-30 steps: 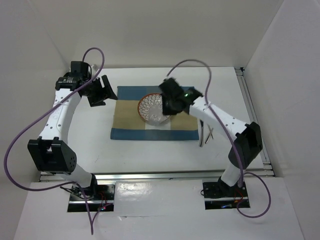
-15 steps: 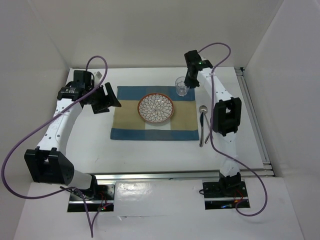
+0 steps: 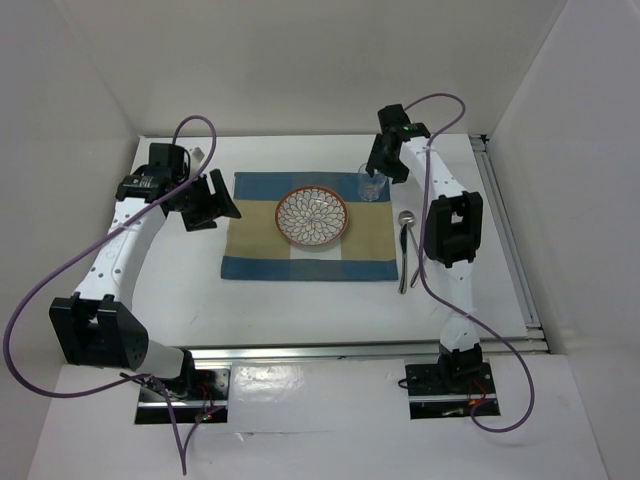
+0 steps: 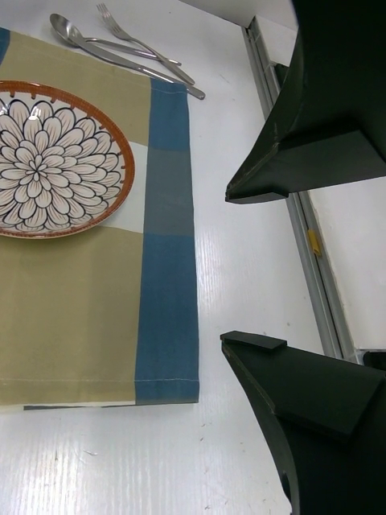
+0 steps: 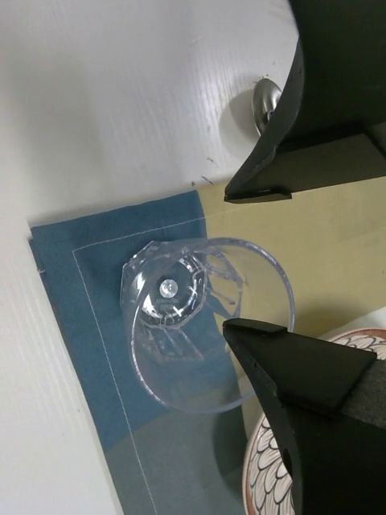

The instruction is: Set the dinner table for one person

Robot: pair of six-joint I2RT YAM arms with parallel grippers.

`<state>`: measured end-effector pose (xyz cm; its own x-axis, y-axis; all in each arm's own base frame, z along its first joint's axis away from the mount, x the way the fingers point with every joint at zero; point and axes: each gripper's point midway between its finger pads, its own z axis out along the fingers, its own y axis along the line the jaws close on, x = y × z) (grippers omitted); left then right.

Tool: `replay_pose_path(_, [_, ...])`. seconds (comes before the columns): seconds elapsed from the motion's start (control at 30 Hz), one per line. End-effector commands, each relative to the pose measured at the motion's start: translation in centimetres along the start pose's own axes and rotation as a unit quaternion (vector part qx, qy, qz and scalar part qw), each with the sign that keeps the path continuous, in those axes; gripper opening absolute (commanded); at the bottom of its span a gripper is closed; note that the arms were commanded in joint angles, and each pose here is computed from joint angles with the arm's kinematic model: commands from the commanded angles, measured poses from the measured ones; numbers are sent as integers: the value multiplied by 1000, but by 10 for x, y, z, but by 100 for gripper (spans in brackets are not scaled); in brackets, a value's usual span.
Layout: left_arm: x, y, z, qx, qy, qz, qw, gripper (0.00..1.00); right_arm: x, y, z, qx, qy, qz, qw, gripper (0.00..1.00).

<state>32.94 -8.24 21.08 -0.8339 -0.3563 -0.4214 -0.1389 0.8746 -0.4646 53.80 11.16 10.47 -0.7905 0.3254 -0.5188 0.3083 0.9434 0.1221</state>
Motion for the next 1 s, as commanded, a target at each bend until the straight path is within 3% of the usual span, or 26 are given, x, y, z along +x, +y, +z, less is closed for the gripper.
replay_pose_path(0.0, [-2,-4,-5,-1,-10,23,1000,82,-39,14,-29,-40,-57,9,998,71])
replay_pose_path(0.2, [-6,2,-7,-21,-13,21,999,82,-57,-9,-92,-27,-108,23,993,71])
replay_pose_path(0.3, [-9,4,-11,-32,-23,23,999,82,-43,-45,-121,10,-139,46,989,73])
replay_pose_path(0.33, [-9,4,-11,-32,-23,23,999,82,-11,-67,-106,44,-118,39,991,73])
replay_pose_path(0.37, [-10,8,-11,-42,-27,23,998,82,-19,-68,-135,20,-159,52,986,73])
replay_pose_path(0.4, [-13,6,-13,-41,-31,24,998,82,-10,-76,-137,19,-157,54,986,73])
replay_pose_path(0.67, [-7,3,-10,-36,-23,16,999,82,145,-128,-91,44,12,12,999,56])
replay_pose_path(0.97, [2,2,-2,-36,-6,16,999,82,181,-117,-63,1,60,-47,997,54])
